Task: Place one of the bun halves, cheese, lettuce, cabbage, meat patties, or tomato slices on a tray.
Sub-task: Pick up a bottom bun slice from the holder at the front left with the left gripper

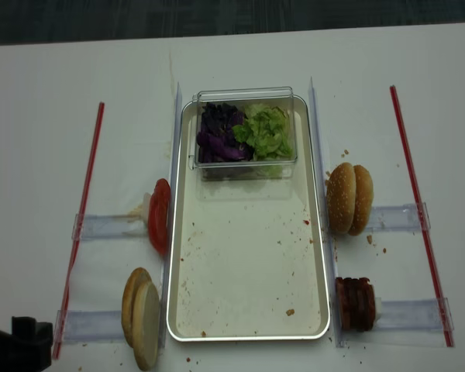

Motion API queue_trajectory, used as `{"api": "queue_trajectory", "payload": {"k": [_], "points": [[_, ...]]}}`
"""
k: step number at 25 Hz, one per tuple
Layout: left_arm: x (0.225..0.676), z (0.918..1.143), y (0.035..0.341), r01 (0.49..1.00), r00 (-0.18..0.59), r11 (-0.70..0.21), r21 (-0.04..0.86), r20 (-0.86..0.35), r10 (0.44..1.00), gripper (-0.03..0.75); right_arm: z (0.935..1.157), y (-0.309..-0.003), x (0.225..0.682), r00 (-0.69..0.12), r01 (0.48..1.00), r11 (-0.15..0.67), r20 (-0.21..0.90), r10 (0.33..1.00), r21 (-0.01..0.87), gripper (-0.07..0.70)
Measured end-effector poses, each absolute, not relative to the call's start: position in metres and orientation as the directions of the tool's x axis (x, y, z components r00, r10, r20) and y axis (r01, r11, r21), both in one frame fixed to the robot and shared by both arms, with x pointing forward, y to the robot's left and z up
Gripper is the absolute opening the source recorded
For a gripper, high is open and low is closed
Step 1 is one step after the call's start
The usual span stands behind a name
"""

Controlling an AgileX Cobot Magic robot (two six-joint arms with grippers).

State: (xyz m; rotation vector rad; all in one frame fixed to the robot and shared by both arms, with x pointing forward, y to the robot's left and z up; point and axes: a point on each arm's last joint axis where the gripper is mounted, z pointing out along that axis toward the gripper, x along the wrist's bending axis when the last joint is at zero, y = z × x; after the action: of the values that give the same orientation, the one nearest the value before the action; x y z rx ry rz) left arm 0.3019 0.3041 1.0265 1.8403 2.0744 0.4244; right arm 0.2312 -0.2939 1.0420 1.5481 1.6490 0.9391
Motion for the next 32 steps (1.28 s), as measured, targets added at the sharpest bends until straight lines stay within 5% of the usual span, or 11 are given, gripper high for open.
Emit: {"api": "queue_trajectory", "payload": {"k": [4, 9, 18, 26, 32], "points": [[0.331, 1.009, 0.308, 0.966, -0.118, 0.125, 0.226, -0.044, 0.992, 0.559, 1.042, -0.294, 0.231, -0.062, 0.508, 0.033, -0.001, 0.998, 0.861, 0.66], [0.352, 0.991, 0.312, 0.991, -0.121, 0.122, 0.057, -0.028, 0.992, 0.559, 1.042, -0.294, 0.231, -0.062, 0.508, 0.033, -0.001, 0.998, 0.861, 0.66], [0.358, 0.99, 0.312, 0.989, -0.131, 0.133, 0.061, -0.029, 0.991, 0.559, 1.042, -0.294, 0.231, -0.062, 0.508, 0.033, -0.001, 0.998, 0.861, 0.66], [0.37, 1.022, 0.313, 0.982, -0.15, 0.154, 0.107, -0.04, 0.988, 0.559, 1.042, -0.294, 0.231, -0.062, 0.508, 0.033, -0.001, 0.998, 0.861, 0.66], [0.371, 1.026, 0.312, 0.979, -0.165, 0.17, 0.112, -0.051, 0.985, 0.559, 1.042, -0.294, 0.231, -0.063, 0.508, 0.035, -0.003, 0.998, 0.861, 0.66]]}}
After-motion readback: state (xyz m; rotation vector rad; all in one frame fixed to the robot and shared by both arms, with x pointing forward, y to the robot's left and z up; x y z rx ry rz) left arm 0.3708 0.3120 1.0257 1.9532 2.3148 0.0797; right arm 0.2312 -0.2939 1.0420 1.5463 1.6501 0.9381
